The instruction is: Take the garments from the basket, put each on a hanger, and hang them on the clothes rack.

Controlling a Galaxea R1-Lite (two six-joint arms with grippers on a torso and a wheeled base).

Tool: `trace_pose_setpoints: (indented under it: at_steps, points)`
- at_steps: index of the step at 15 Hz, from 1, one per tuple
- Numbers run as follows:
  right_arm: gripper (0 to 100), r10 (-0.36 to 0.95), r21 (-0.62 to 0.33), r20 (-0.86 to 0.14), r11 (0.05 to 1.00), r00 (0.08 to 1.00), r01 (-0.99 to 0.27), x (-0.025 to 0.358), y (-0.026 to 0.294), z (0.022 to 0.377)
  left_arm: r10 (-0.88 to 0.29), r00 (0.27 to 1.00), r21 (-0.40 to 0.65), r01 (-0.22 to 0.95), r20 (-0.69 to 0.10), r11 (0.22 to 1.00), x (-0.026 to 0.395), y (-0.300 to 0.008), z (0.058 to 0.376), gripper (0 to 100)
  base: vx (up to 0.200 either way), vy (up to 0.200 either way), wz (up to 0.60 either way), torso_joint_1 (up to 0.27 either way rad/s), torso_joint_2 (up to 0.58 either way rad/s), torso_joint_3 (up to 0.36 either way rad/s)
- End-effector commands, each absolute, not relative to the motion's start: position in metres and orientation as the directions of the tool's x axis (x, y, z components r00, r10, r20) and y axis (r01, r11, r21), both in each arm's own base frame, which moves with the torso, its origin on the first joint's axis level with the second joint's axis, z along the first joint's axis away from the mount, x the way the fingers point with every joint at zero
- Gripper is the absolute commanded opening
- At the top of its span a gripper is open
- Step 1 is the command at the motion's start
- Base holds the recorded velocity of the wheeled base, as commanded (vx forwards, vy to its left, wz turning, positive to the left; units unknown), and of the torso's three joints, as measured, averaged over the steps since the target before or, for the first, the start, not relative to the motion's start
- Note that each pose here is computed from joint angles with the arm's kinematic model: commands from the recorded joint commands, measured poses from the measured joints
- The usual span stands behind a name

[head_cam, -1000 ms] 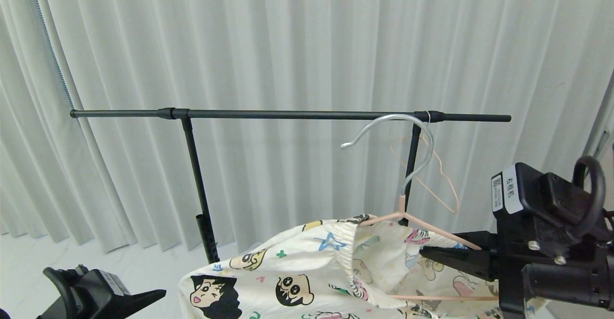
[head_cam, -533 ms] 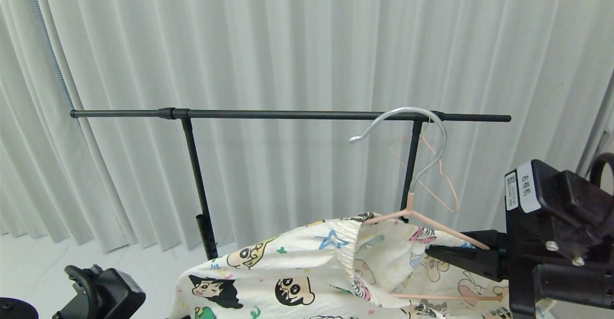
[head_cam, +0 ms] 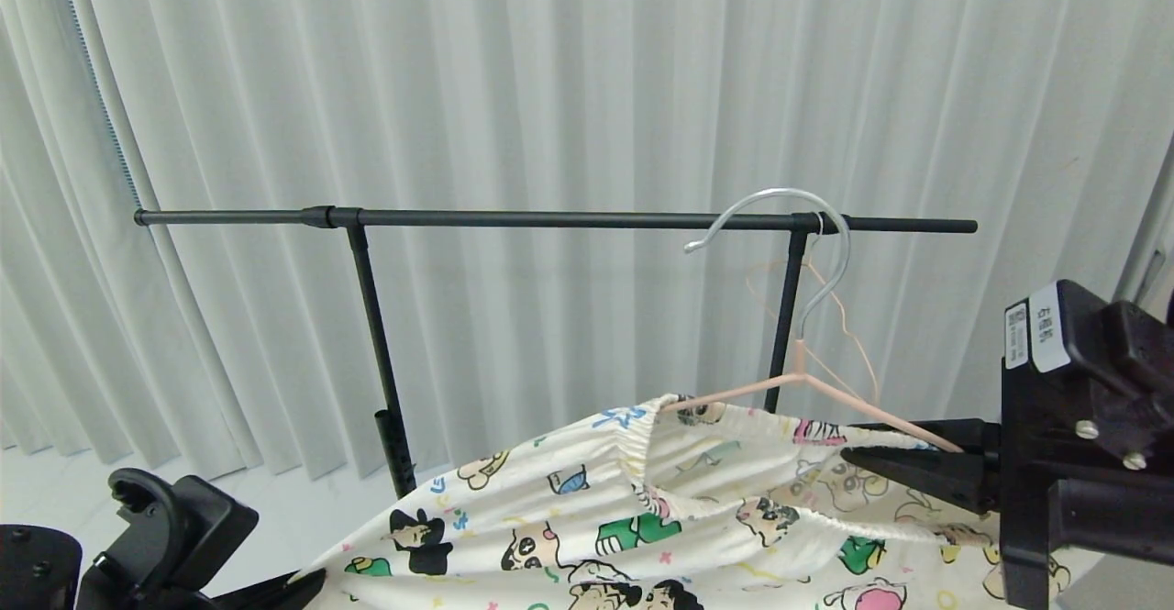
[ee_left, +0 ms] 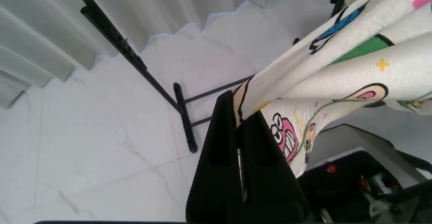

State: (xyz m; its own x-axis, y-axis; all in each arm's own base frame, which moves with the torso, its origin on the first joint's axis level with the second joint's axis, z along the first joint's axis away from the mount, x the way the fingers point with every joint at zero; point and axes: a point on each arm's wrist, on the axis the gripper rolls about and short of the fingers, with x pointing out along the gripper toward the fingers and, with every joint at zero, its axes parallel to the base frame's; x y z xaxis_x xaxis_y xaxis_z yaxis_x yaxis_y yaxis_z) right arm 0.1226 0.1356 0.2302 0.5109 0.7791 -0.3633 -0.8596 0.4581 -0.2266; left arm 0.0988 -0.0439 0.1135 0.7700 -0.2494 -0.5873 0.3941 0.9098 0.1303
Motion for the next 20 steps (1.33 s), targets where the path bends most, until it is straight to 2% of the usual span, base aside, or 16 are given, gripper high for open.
trace_pose_setpoints:
  at_steps: [1, 2, 3, 7, 11, 14, 20]
  points:
    - [0, 0.779, -0.227, -0.361, 0.459, 0.513, -0.859, 0.123, 0.135, 0.231, -0.250, 0.778, 0.142, 0.397, -0.577, 0.907, 0.100, -0.044, 0.116, 0, 0.000, 0.000, 0.00, 0.000, 0.00, 0.000]
    - [0, 0.779, -0.227, -0.362, 0.459, 0.512, -0.859, 0.123, 0.136, 0.230, -0.252, 0.781, 0.143, 0.397, -0.572, 0.907, 0.101, -0.045, 0.118, 0, 0.000, 0.000, 0.00, 0.000, 0.00, 0.000]
    - [0, 0.779, -0.227, -0.362, 0.459, 0.512, -0.859, 0.123, 0.136, 0.230, -0.253, 0.784, 0.141, 0.395, -0.567, 0.908, 0.102, -0.045, 0.119, 100, 0.000, 0.000, 0.00, 0.000, 0.00, 0.000]
    - [0, 0.771, -0.227, -0.365, 0.470, 0.522, -0.853, 0.124, 0.134, 0.230, -0.273, 0.812, 0.133, 0.391, -0.517, 0.911, 0.102, -0.045, 0.130, 100, 0.000, 0.000, 0.00, 0.000, 0.00, 0.000]
    - [0, 0.705, -0.248, -0.385, 0.542, 0.595, -0.803, 0.129, 0.128, 0.225, -0.295, 0.851, 0.100, 0.371, -0.434, 0.923, 0.097, -0.043, 0.145, 100, 0.000, 0.000, 0.00, 0.000, 0.00, 0.000]
    - [0, 0.642, -0.255, -0.419, 0.596, 0.643, -0.761, 0.133, 0.120, 0.215, -0.309, 0.882, 0.058, 0.351, -0.357, 0.935, 0.103, -0.046, 0.168, 100, 0.000, 0.000, 0.00, 0.000, 0.00, 0.000]
    - [0, 0.508, -0.295, -0.468, 0.682, 0.723, -0.669, 0.138, 0.110, 0.203, -0.304, 0.885, 0.068, 0.348, -0.354, 0.935, 0.105, -0.047, 0.170, 100, 0.000, 0.000, 0.00, 0.000, 0.00, 0.000]
